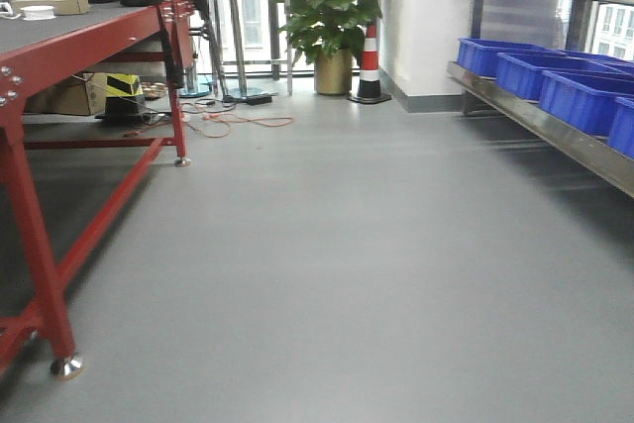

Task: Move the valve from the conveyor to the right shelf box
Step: 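Drive the base to the steel shelf of blue bins, holding both valves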

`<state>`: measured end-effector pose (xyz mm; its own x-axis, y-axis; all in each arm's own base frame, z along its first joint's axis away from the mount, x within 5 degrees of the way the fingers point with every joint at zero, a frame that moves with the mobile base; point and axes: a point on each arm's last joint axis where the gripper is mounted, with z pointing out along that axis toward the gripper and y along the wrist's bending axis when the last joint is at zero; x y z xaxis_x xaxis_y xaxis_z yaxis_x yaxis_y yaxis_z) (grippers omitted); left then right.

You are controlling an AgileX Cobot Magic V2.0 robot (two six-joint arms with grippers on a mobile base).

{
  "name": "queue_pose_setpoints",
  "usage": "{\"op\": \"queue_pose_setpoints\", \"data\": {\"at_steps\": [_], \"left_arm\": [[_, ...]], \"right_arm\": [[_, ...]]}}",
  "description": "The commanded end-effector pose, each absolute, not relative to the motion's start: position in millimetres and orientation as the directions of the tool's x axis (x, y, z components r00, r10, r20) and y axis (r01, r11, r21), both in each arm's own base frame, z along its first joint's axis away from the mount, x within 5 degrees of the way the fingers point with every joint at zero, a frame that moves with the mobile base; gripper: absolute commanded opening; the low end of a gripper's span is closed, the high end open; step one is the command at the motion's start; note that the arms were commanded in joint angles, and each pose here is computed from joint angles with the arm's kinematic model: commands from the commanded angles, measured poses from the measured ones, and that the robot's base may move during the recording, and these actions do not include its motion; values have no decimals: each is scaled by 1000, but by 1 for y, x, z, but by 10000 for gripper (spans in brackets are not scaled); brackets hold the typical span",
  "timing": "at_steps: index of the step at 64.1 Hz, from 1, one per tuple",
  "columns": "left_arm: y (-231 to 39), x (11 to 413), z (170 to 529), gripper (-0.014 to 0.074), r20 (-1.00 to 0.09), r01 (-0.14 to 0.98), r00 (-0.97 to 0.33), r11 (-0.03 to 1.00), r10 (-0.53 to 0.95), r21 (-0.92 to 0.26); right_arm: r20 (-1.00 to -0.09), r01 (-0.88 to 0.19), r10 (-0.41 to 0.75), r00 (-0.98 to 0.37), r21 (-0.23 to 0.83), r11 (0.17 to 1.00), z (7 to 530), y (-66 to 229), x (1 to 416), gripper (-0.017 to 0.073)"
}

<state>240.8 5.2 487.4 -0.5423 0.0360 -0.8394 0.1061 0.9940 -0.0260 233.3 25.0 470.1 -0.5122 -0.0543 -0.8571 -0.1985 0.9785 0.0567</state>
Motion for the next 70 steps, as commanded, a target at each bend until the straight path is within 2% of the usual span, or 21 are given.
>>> {"op": "queue_pose_setpoints", "data": {"at_steps": [1, 70], "left_arm": [[3, 238, 497, -111, -872, 111, -488, 993, 23, -36], [3, 238, 497, -111, -872, 111, -488, 993, 23, -36]], "right_arm": [[-902, -194, -49, -429, 39, 980, 483, 24, 230, -162], [-902, -194, -49, -429, 39, 980, 483, 24, 230, -162]]}}
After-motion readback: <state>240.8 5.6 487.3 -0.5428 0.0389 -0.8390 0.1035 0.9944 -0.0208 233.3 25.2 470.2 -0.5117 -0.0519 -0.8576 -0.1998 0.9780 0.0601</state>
